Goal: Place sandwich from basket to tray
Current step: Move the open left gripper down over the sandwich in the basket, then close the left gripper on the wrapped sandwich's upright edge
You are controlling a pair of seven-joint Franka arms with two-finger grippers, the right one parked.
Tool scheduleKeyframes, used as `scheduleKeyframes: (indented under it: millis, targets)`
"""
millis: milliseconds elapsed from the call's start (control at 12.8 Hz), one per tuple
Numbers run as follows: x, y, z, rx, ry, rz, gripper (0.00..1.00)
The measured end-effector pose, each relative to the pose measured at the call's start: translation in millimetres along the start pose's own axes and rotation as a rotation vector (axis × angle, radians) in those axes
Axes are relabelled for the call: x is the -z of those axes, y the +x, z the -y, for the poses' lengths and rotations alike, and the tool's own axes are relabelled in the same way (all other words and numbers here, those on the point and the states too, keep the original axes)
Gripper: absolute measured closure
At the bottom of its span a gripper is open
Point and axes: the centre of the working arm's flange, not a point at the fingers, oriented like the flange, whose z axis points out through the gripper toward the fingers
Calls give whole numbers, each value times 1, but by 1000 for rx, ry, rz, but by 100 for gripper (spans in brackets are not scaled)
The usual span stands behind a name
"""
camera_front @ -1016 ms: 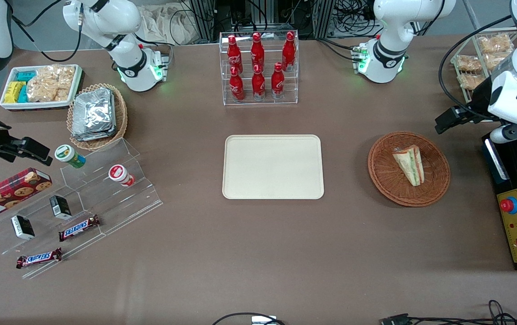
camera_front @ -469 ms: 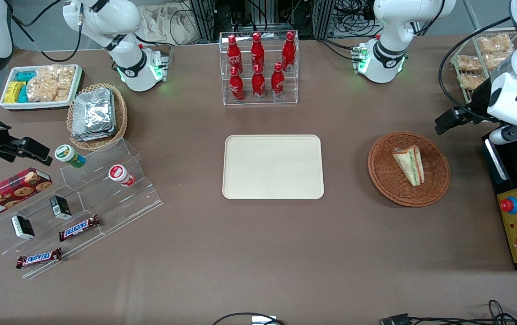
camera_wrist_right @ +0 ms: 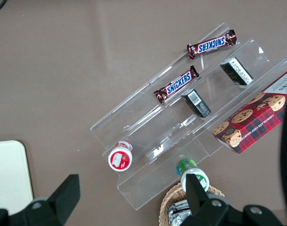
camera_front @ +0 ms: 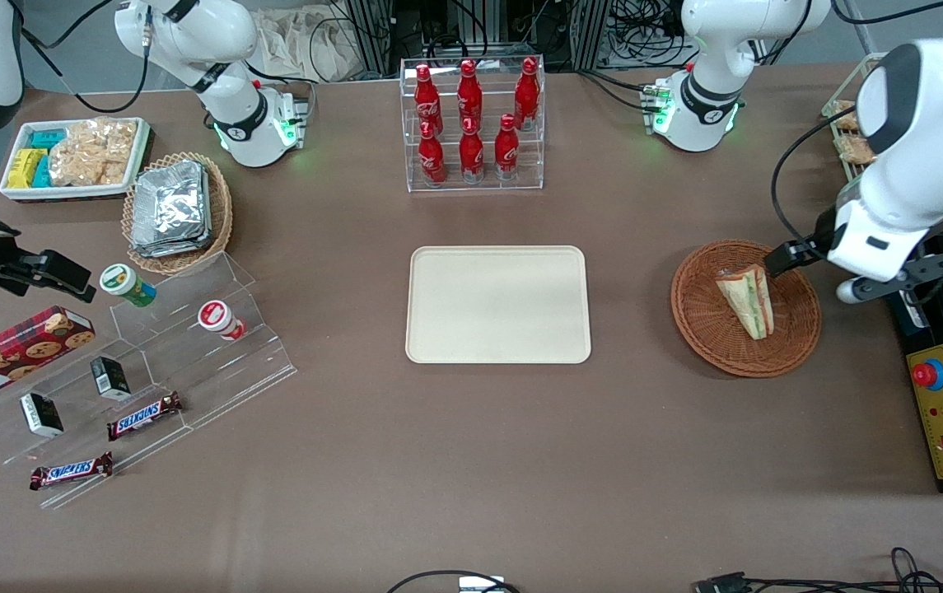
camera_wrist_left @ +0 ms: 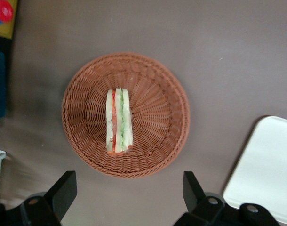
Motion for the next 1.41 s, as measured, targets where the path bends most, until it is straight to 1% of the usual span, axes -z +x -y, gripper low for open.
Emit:
scheduleKeyframes:
  millis: [234, 312, 547, 625, 781, 1016, 1328, 1406]
  targets:
    - [-57, -12, 21, 64, -4, 1, 0]
    - [-72, -13, 28, 84, -11, -9, 0]
    - [-123, -21, 40, 112, -41, -64, 0]
    - [-144, -26, 42, 119, -49, -74, 0]
    - [-181, -25, 51, 143, -58, -76, 0]
    - [-220, -18, 50, 149, -66, -80, 0]
    - [-235, -15, 48, 147, -67, -75, 0]
    - [-235, -15, 48, 147, -67, -76, 3]
